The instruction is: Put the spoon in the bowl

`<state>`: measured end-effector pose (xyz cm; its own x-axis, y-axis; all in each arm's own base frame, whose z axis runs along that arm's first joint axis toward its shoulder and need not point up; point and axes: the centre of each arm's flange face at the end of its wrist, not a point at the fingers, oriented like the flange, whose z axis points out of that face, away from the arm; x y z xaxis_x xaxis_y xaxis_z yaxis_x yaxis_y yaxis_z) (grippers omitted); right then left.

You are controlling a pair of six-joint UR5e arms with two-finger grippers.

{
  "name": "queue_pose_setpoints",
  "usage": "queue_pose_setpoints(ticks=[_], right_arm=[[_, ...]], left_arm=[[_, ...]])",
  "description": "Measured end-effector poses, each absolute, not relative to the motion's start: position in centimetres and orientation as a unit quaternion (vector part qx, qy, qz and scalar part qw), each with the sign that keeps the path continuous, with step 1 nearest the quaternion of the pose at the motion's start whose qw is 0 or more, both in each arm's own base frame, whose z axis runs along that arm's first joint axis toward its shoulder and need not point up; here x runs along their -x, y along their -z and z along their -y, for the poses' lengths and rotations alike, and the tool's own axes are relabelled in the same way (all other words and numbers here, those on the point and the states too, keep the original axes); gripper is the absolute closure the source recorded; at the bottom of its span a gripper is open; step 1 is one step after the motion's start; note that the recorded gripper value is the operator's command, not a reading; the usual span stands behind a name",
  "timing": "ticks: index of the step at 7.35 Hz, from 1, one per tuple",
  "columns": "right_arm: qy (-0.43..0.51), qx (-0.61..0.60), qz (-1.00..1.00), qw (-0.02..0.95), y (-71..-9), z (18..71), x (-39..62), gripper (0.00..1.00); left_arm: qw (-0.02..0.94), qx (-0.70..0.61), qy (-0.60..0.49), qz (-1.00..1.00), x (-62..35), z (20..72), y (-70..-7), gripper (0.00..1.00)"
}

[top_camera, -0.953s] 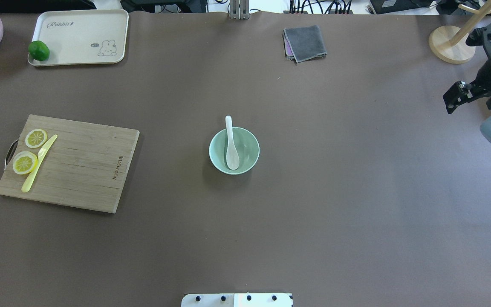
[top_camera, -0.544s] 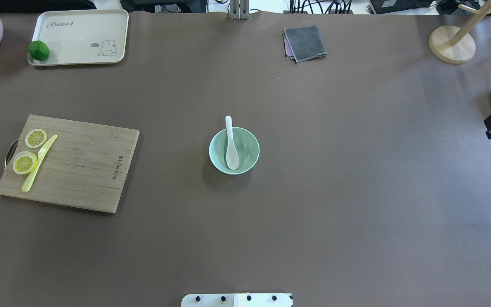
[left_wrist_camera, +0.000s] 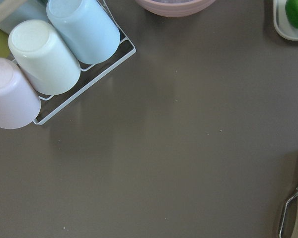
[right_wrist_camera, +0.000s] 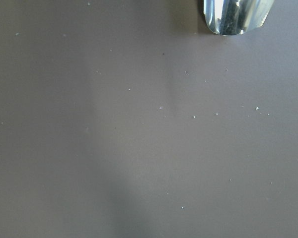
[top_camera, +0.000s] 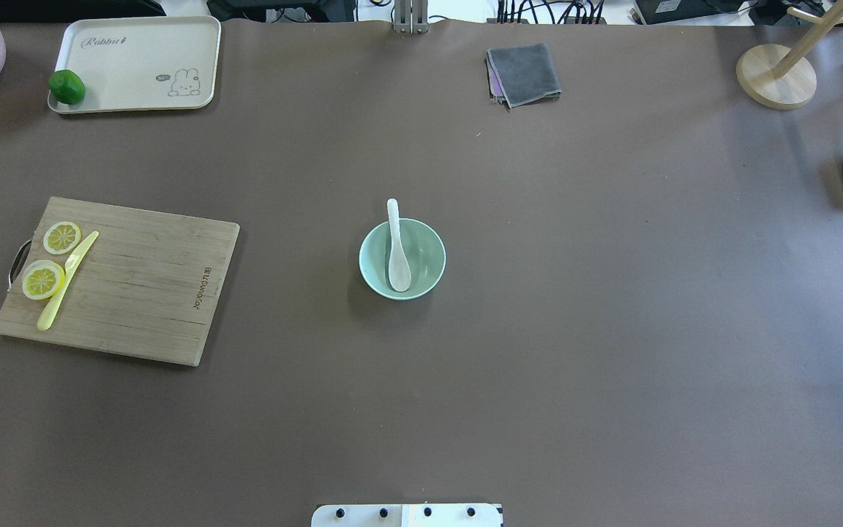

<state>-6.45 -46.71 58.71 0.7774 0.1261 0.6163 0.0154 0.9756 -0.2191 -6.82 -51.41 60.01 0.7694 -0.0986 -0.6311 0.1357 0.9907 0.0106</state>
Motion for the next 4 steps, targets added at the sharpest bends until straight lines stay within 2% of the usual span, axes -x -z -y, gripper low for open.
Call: queue_pose_setpoints(ticks=[4], right_arm=[[-0.033, 0.114, 0.335, 0.935, -59.1, 48.6, 6.9, 0.0]], left_arm=[[0.94, -0.022, 0.063, -0.334, 6.6, 52.0, -60.9, 0.02]])
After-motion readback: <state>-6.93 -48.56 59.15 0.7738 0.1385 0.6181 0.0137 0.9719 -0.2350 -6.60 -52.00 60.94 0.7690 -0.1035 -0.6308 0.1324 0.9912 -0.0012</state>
